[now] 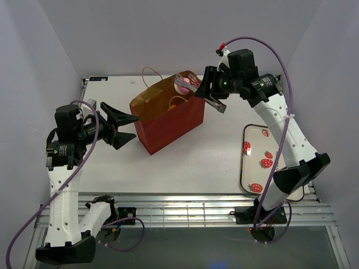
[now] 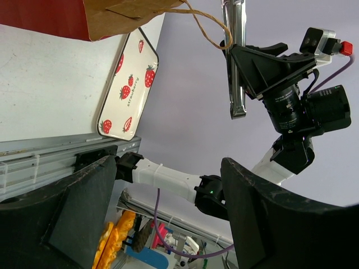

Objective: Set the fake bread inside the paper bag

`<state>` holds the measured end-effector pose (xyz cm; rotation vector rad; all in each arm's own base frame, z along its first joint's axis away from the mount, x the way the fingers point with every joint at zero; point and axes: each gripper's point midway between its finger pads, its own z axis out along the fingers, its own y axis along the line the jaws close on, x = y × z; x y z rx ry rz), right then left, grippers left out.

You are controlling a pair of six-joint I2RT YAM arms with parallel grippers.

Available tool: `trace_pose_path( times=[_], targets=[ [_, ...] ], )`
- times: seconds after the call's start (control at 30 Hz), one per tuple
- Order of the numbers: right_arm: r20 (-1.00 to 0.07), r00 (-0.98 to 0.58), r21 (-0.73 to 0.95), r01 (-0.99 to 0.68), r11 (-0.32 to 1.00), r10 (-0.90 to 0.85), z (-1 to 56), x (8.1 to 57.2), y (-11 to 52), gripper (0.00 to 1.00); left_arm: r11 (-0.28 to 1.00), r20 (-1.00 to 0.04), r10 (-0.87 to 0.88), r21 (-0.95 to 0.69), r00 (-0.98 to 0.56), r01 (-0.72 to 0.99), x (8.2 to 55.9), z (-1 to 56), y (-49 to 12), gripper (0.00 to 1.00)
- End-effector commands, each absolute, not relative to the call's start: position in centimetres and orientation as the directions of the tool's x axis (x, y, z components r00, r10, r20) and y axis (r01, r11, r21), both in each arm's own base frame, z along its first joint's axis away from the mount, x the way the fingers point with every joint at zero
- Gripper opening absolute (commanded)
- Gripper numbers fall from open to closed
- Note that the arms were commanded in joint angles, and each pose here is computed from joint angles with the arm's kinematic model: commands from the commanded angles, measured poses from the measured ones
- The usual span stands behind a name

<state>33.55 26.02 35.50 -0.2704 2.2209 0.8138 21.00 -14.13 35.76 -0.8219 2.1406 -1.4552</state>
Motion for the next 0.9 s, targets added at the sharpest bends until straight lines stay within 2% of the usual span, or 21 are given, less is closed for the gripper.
trace_pose_path(
  times=[0.0, 0.87],
  targets=[
    [-0.756, -0.651, 0.459, -0.455, 0.763, 0.067, 37.2, 33.74, 26.17, 0.57, 0.288, -0.06, -0.668, -0.94, -0.742, -0.183, 20.43, 36.92, -14.14, 0.85],
    [-0.762, -0.647, 0.449, -0.498, 0.742, 0.027, 37.03, 33.72, 26.76, 0.61, 0.289, -0.057, -0.673, -0.938, -0.738, -0.191, 20.76, 36.48, -14.05, 0.85]
  ],
)
